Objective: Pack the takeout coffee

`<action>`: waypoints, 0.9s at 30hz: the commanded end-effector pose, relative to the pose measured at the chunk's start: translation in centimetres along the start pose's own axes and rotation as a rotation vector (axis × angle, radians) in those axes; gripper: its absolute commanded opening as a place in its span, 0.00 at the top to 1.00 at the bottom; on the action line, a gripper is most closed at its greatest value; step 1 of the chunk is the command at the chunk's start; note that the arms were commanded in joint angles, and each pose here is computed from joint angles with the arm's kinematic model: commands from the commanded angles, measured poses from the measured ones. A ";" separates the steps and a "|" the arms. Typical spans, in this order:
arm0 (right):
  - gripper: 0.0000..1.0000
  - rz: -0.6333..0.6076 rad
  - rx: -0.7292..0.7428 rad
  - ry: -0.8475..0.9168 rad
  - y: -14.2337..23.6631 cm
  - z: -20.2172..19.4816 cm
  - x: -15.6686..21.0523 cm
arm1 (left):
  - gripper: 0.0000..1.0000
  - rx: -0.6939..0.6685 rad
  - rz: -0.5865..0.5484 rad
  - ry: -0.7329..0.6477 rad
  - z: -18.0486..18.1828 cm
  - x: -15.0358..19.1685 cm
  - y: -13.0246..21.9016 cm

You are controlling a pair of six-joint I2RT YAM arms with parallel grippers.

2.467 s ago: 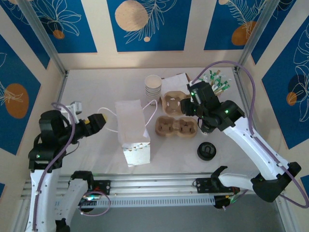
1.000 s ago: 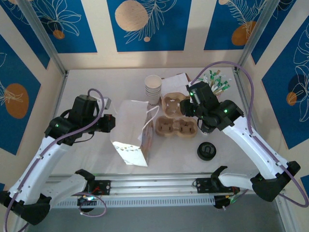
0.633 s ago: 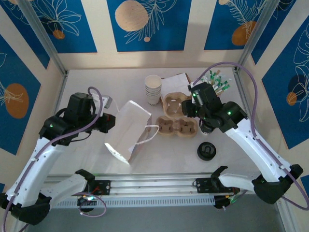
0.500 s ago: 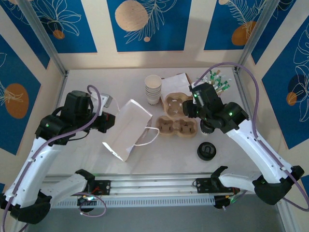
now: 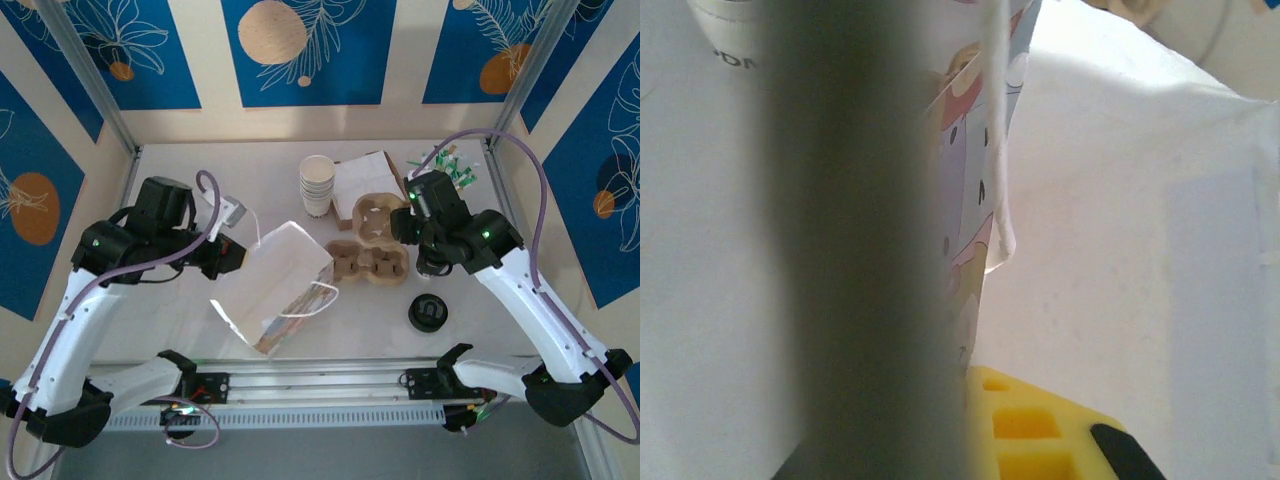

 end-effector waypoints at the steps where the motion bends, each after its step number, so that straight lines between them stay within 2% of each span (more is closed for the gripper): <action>1: 0.58 -0.040 0.003 -0.020 1.7 -0.7 -0.5 | 1.00 0.104 -0.009 -0.063 -1.5 0.1 0.6; 5: 0.58 -0.056 -0.001 -0.032 2.2 -0.9 -0.5 | 1.00 0.163 0.033 -0.098 -1.8 -0.2 -0.5; 12: 0.58 -0.073 -0.002 -0.051 2.9 -1.3 -0.6 | 1.00 0.173 0.075 -0.178 -1.7 -1.3 -2.7; 18: 0.58 -0.077 -0.020 -0.056 3.4 -1.3 -0.7 | 1.00 0.196 0.152 -0.302 -2.2 -2.2 -5.7; 22: 0.58 -0.069 -0.023 -0.050 3.7 -1.3 -0.8 | 1.00 0.176 0.187 -0.385 -2.4 -3.2 -7.5; 27: 0.58 -0.061 -0.048 -0.060 4.2 -1.3 -0.7 | 1.00 0.132 0.171 -0.435 -2.0 -4.6 -8.6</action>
Point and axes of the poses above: each hand's point on the last joint's axis, 136 mm out from that joint toward the fingers, its own y axis back along the fingers, its own z axis along the line the jaws close on, x = y × z, the point moved 7 cm from there along y, back along the fingers, and after that the axes turned 3 degrees about -y, right-handed, at the moved point
